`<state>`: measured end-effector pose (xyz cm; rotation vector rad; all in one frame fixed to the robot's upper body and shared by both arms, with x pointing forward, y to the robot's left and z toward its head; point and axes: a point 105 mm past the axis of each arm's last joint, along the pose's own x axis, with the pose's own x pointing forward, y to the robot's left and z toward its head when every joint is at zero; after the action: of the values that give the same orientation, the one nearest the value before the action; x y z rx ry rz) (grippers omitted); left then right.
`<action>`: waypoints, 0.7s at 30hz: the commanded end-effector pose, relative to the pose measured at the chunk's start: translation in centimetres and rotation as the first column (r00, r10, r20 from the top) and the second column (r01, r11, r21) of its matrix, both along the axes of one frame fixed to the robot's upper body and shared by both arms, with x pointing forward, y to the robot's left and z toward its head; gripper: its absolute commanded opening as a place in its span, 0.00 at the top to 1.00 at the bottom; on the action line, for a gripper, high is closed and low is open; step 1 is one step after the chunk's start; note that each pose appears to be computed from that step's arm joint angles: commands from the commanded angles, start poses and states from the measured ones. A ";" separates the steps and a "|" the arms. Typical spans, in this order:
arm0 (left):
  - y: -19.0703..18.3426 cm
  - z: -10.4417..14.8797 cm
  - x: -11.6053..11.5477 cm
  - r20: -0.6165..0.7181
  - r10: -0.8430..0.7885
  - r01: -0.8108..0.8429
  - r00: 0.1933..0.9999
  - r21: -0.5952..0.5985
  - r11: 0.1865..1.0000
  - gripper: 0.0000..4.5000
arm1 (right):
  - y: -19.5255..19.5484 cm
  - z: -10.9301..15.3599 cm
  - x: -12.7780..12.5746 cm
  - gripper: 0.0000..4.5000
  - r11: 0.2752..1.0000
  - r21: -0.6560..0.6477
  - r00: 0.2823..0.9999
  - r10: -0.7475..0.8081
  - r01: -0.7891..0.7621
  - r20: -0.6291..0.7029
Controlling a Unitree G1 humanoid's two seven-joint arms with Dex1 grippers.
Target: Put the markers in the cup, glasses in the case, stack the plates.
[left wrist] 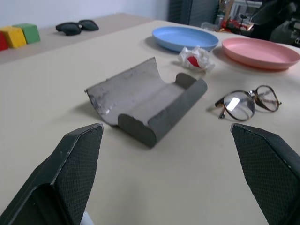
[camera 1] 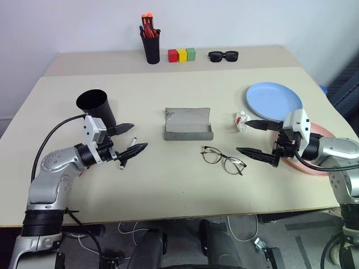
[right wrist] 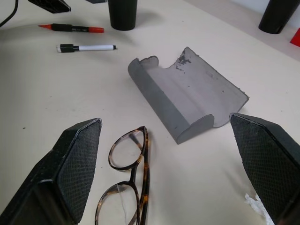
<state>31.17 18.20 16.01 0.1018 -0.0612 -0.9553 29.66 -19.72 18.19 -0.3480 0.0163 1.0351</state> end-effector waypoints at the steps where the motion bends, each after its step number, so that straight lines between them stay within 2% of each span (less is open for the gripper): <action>1: 0.3 0.6 0.1 0.031 -0.003 0.003 1.000 0.005 1.000 0.00 | 0.5 1.9 -0.1 0.01 1.000 0.003 0.997 0.015 -0.015 0.079; 5: 1.6 0.7 -0.3 0.001 0.044 -0.044 0.999 0.006 0.999 0.00 | 1.2 2.4 0.3 0.01 0.999 0.018 0.993 0.030 -0.032 0.111; 11: 4.7 1.3 -1.2 0.042 0.178 -0.182 0.983 0.103 0.978 0.00 | 3.7 3.3 0.1 0.01 0.993 0.056 0.985 0.093 -0.102 0.143; 15: 6.9 1.7 -2.6 0.044 0.314 -0.317 0.948 0.144 0.937 0.00 | 6.4 2.7 -0.7 0.01 0.977 0.076 0.972 0.185 -0.197 0.142; 19: 9.8 1.0 -2.9 -0.041 0.495 -0.473 0.868 0.236 0.849 0.00 | 9.0 3.1 -1.4 0.01 0.952 0.163 0.961 0.239 -0.261 0.139; 21: 10.9 0.6 -2.9 -0.080 0.531 -0.495 0.843 0.270 0.826 0.00 | 10.1 3.0 -1.7 0.01 0.948 0.167 0.958 0.250 -0.272 0.141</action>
<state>28.33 28.06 15.78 0.2354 0.2083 -0.4649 28.60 -10.51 19.85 -0.2254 -0.1771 1.2519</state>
